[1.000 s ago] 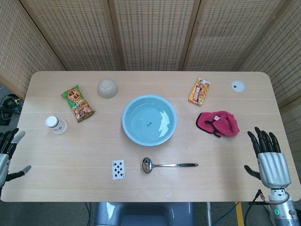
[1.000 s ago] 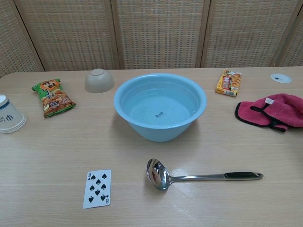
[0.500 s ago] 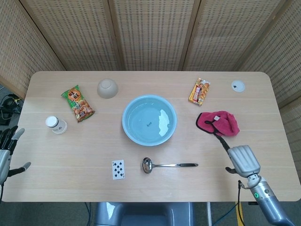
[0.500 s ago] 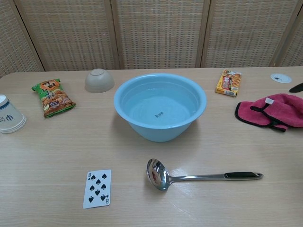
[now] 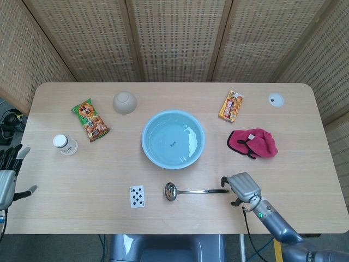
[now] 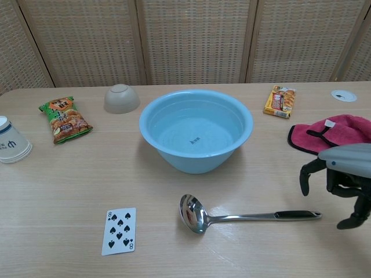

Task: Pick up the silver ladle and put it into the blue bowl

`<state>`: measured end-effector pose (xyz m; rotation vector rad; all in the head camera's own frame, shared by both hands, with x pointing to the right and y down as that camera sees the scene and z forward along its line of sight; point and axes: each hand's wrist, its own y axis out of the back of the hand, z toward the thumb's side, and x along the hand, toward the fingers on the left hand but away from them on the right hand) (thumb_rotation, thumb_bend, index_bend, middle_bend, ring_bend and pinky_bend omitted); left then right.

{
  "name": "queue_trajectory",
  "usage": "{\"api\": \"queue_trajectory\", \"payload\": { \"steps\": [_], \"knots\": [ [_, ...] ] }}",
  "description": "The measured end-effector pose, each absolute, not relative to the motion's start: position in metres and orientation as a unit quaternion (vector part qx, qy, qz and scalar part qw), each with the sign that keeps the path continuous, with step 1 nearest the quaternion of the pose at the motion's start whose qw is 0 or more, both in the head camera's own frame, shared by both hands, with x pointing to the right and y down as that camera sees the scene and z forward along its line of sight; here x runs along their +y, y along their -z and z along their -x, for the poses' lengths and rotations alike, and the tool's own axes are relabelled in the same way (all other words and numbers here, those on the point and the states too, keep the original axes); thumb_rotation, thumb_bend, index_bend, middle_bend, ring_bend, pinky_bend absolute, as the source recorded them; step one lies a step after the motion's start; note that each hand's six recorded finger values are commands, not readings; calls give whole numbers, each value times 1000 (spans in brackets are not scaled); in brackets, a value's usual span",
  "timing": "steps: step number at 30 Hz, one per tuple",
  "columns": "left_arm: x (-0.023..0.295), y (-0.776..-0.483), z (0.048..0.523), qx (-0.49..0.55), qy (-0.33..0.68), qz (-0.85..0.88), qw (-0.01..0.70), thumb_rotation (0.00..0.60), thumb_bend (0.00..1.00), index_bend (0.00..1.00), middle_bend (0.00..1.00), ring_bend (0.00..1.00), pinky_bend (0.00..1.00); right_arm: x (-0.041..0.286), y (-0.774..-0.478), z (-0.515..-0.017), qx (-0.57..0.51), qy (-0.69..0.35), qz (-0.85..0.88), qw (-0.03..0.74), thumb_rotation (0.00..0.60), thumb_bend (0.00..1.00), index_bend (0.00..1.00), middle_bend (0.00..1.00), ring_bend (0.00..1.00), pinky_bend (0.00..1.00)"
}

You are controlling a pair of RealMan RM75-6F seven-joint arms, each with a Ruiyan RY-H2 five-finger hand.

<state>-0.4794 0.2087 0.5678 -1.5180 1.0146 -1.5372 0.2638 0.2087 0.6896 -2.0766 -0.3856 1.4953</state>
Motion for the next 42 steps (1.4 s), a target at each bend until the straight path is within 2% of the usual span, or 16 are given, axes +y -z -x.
{"api": "queue_trajectory", "payload": {
  "steps": [14,42],
  "knots": [
    [208,-572,483,393,605,589,364,600,0,0,0,0,0,209,-728,-226,-140,-591,745,275,600,450,471,1000,1000,1000],
    [208,-571,483,394,604,591,362,600,0,0,0,0,0,224,-743,-210,-136,-593,742,281,600,504,511,1000,1000,1000]
  ]
}}
